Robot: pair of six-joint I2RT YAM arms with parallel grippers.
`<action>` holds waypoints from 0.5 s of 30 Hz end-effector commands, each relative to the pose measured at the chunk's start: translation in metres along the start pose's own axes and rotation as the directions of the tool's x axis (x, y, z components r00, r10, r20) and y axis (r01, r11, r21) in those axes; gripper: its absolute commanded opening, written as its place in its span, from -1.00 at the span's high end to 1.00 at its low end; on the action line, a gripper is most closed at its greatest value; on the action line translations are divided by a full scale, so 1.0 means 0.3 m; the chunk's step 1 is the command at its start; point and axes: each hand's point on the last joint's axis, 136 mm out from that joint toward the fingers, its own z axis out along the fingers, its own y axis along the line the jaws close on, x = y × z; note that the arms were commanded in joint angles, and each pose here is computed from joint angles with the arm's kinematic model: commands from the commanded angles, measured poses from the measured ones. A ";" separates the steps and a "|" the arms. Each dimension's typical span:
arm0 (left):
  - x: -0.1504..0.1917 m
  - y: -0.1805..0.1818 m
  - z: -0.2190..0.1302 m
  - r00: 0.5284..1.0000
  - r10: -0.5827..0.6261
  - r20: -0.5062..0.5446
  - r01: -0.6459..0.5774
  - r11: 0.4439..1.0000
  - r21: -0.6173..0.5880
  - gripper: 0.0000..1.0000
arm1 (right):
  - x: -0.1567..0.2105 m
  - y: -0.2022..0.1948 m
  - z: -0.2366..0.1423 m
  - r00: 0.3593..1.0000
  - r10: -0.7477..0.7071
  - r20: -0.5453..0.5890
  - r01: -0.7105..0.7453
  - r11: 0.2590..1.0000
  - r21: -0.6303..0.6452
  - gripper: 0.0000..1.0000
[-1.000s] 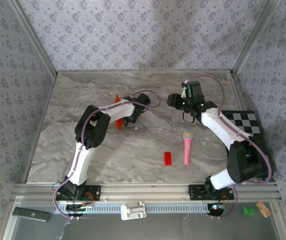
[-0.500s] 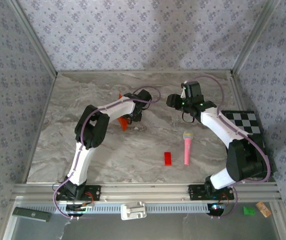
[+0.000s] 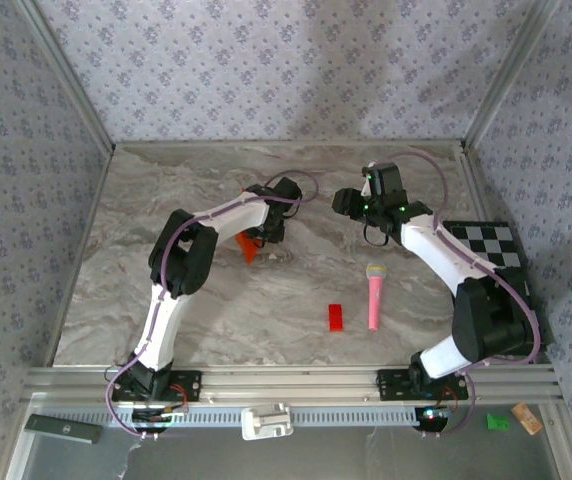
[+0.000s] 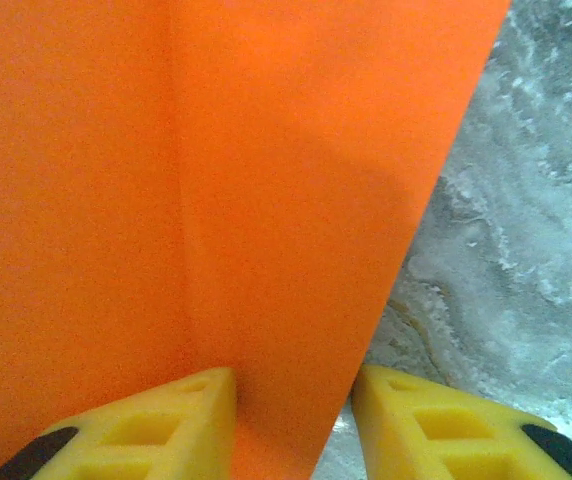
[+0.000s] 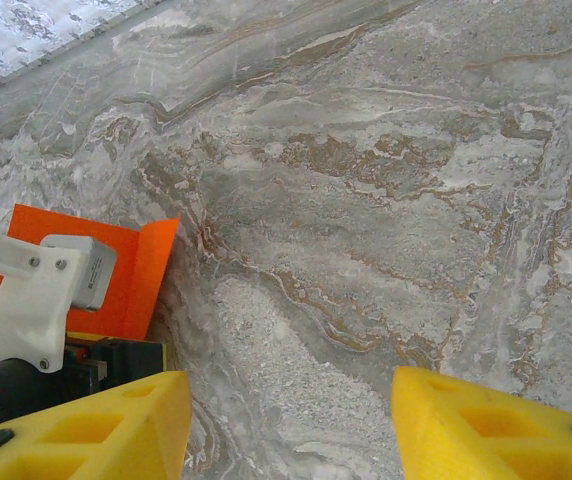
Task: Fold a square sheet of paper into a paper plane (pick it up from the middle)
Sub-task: Turn over the paper at the center of the table.
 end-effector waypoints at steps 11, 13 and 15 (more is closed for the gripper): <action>-0.030 -0.099 -0.146 0.998 -0.068 0.013 0.064 0.983 0.174 0.15 | 0.009 -0.005 0.019 1.000 0.027 -0.014 -0.027 1.000 -0.015 -0.12; -0.031 -0.105 -0.168 0.997 -0.078 0.014 0.074 0.978 0.194 0.13 | 0.009 -0.007 0.019 0.999 0.030 -0.013 -0.030 0.999 -0.013 -0.12; -0.032 -0.114 -0.193 0.996 -0.091 0.013 0.086 0.971 0.223 0.11 | 0.009 -0.013 0.017 0.999 0.035 -0.009 -0.035 0.999 -0.007 -0.12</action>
